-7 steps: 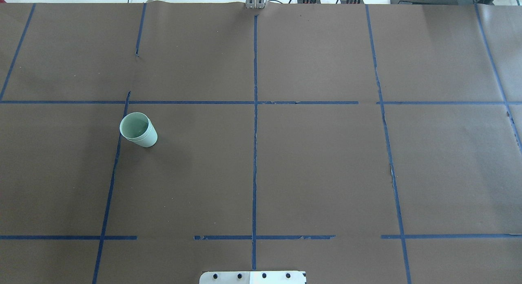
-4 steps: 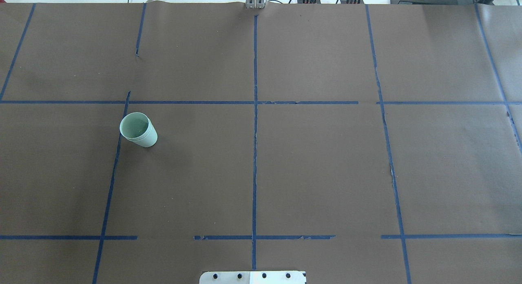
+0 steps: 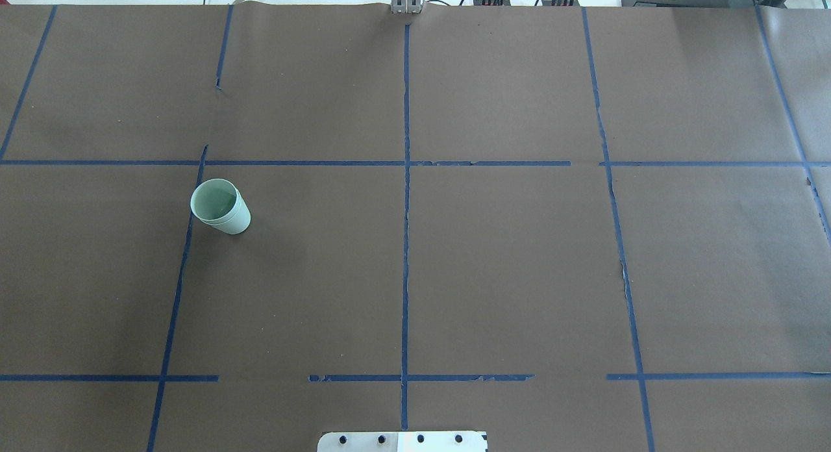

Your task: Stack cups

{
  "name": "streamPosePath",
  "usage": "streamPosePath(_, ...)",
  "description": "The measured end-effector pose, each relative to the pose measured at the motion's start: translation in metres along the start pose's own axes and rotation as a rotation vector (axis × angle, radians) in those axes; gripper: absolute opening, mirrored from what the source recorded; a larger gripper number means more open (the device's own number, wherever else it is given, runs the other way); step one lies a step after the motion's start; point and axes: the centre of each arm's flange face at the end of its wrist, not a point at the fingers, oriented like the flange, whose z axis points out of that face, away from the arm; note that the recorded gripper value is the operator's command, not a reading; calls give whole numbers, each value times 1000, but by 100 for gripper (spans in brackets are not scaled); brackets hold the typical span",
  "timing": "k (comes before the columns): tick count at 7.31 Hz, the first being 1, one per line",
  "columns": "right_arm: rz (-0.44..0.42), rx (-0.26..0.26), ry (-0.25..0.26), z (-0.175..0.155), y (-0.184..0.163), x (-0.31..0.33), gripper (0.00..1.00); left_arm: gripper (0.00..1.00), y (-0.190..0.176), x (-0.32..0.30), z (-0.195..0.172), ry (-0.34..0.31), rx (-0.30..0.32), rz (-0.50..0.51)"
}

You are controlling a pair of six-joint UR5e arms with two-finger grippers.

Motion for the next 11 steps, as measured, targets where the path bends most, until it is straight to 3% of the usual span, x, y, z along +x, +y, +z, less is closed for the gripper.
streamPosePath(11,0,0,-1,0,0,0,100,100,4,0,2,-3,7,20)
